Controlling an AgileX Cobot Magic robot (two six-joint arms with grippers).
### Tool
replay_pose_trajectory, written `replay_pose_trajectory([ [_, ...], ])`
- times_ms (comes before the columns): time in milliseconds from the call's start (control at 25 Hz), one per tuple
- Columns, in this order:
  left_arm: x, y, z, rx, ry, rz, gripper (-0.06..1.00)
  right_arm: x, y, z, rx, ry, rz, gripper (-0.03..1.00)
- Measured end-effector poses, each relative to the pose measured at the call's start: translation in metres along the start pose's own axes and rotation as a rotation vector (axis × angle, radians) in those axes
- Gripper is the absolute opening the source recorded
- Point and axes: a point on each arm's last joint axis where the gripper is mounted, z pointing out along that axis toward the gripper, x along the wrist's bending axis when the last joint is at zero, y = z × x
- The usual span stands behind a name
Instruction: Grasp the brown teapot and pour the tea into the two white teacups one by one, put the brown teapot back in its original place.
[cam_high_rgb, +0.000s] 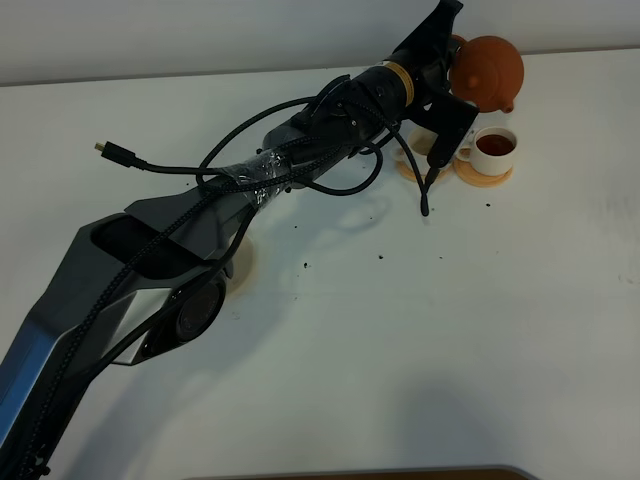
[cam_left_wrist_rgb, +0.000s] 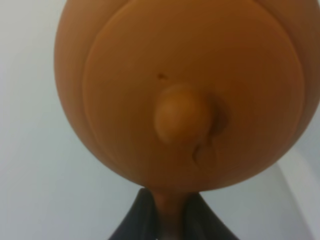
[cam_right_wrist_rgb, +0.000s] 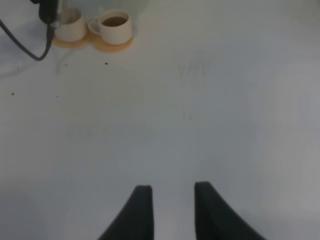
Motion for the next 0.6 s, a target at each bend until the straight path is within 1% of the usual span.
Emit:
replay_pose_trajectory([
  [120,-0.001,-0.003,-0.001,0.026,-0.051,-0.065,0.14,0.0,0.0,0.0,0.0,0.0,0.0,0.24],
  [200,0.002,-0.006,-0.004,0.051,-0.087,-0.115,0.14,0.0,0.0,0.0,0.0,0.0,0.0,0.24],
  [320,0.015,-0.012,-0.009,0.086,-0.112,-0.185,0.14,0.0,0.0,0.0,0.0,0.0,0.0,0.24],
  [400,0.027,-0.016,-0.014,0.101,-0.102,-0.228,0.14,0.0,0.0,0.0,0.0,0.0,0.0,0.24],
  [480,0.035,-0.019,-0.017,0.117,-0.104,-0.278,0.14,0.0,0.0,0.0,0.0,0.0,0.0,0.24],
  [560,0.04,-0.021,-0.021,0.142,-0.132,-0.33,0.14,0.0,0.0,0.0,0.0,0.0,0.0,0.24],
  [600,0.041,-0.021,-0.023,0.158,-0.156,-0.361,0.14,0.0,0.0,0.0,0.0,0.0,0.0,0.24],
])
